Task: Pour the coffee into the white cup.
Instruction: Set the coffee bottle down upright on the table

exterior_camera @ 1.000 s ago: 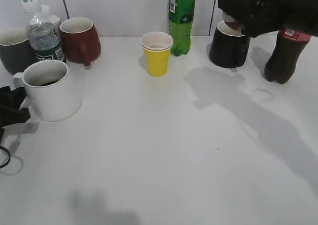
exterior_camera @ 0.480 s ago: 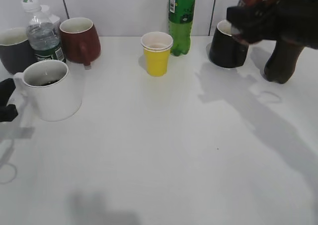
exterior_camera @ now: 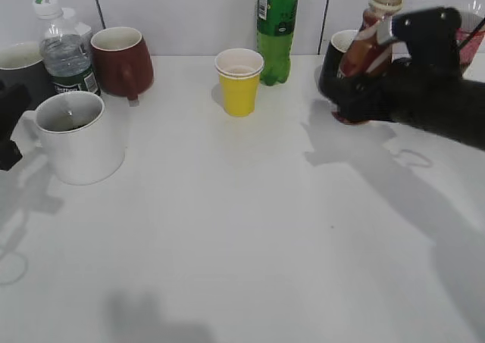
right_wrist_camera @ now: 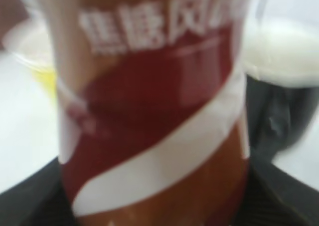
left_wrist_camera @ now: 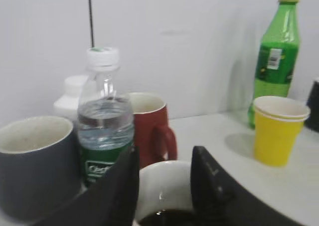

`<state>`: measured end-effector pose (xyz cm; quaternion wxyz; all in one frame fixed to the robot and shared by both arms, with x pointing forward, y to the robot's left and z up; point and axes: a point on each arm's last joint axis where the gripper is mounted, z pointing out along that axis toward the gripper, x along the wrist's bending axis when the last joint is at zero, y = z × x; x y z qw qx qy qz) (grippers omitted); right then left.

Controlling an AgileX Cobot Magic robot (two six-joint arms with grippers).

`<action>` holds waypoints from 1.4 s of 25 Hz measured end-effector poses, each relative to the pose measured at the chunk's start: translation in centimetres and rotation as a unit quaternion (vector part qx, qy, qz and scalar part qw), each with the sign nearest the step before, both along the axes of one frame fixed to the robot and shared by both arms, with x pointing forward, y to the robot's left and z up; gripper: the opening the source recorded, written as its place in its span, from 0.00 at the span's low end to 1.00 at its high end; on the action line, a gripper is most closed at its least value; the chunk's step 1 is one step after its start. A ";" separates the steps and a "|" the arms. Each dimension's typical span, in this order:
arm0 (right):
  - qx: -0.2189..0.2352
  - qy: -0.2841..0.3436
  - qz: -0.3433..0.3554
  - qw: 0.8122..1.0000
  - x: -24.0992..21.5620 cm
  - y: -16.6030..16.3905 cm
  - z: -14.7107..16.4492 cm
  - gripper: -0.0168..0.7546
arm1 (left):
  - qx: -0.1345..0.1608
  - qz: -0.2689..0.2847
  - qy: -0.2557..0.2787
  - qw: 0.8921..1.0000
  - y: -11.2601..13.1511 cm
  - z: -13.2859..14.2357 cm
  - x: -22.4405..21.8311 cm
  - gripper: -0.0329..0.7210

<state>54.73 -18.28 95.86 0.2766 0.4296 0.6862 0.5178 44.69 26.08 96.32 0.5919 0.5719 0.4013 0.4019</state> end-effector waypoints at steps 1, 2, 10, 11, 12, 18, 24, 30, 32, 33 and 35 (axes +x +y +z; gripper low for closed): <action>-0.002 -0.001 -0.008 1.000 0.2 -0.1 -0.5 0.72 | -0.001 -0.006 -0.001 1.000 -0.1 0.1 -0.1 0.41; -0.006 0.000 -0.013 1.000 0.3 -0.2 -1.2 0.72 | 0.000 -0.012 -0.002 1.000 -0.2 0.1 -0.1 0.41; -0.010 0.012 -0.031 0.999 1.2 -0.2 -5.4 0.72 | 0.002 -0.028 0.000 1.000 -0.5 0.1 -0.2 0.41; -0.011 0.015 -0.031 0.999 1.2 -0.2 -5.7 0.72 | 0.002 -0.028 0.000 1.000 -0.5 0.1 -0.2 0.41; -0.012 0.019 -0.031 0.999 1.2 -0.2 -5.9 0.72 | 0.003 -0.029 0.000 1.000 -0.5 0.1 -0.2 0.41; -0.014 0.021 -0.030 0.999 1.2 -0.2 -6.3 0.72 | 0.003 -0.029 0.000 1.000 -0.5 0.1 -0.2 0.41; -0.016 0.025 -0.031 0.999 1.2 -0.2 -6.4 0.72 | 0.003 -0.030 0.001 1.000 -0.5 0.1 -0.2 0.41; -0.026 0.039 -0.033 0.998 0.8 -0.4 -6.3 0.78 | -0.008 -0.032 0.005 0.999 -0.5 0.1 -0.3 0.41; -0.030 0.047 -0.034 0.998 0.3 -0.6 -6.3 0.79 | -0.010 -0.032 0.006 0.999 -0.5 0.1 -0.3 0.41; -0.032 0.050 -0.034 0.998 0.1 -0.7 -6.2 0.79 | -0.013 -0.032 0.008 0.999 -0.5 0.1 -0.3 0.41; -0.032 0.051 -0.034 0.998 -0.4 -0.8 -6.0 0.79 | -0.016 -0.031 0.016 0.999 -0.5 0.0 -0.2 0.41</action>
